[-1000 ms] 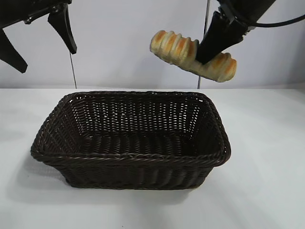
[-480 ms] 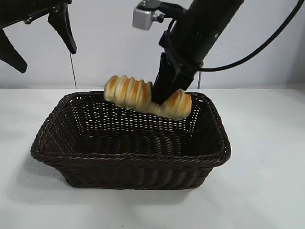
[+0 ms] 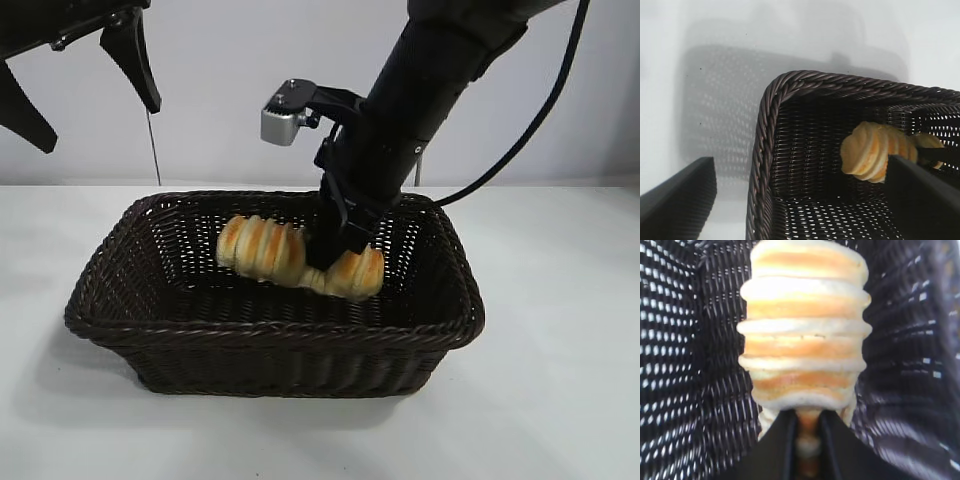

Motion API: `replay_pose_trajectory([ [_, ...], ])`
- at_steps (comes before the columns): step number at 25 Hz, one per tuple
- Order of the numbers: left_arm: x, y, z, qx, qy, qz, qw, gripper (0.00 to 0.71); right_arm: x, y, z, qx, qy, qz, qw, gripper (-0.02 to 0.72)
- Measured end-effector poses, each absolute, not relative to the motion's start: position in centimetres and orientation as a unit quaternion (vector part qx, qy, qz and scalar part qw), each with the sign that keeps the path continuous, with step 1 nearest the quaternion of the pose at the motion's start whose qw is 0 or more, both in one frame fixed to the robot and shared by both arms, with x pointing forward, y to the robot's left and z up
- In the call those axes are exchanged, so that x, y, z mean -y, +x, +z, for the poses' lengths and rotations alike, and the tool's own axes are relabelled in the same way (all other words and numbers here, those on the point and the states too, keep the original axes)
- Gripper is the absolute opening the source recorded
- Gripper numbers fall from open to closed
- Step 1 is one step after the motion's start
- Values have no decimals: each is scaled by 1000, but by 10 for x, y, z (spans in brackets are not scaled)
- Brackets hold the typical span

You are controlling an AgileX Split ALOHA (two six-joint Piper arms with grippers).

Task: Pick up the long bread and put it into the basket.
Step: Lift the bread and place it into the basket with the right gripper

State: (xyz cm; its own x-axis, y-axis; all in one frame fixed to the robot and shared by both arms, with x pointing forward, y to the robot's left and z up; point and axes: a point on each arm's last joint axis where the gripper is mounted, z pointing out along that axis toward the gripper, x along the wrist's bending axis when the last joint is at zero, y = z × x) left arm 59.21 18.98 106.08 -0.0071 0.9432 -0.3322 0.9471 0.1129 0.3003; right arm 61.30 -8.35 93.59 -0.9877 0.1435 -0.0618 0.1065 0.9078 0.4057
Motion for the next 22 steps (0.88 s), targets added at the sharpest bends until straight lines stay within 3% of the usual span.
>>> replay_pose_trajectory([
  [7,-190,592,1061,-710,666,-4,230,658,83,613,934,-975,70,205,41,83],
  [9,-190,592,1061,-710,666,-4,230,658,83,613,934,-975,73,206,41,112],
  [11,-190,592,1061,-710,666,-4,230,658,83,613,934,-975,75,206,40,197],
  [15,-190,592,1061,-710,666,-4,230,658,83,613,935,-973,89,208,38,517],
  [16,-190,592,1061,-710,666,-4,230,658,83,613,936,-973,90,209,39,565],
  [22,-190,592,1061,-710,666,-4,231,658,84,611,966,-964,115,230,66,633],
])
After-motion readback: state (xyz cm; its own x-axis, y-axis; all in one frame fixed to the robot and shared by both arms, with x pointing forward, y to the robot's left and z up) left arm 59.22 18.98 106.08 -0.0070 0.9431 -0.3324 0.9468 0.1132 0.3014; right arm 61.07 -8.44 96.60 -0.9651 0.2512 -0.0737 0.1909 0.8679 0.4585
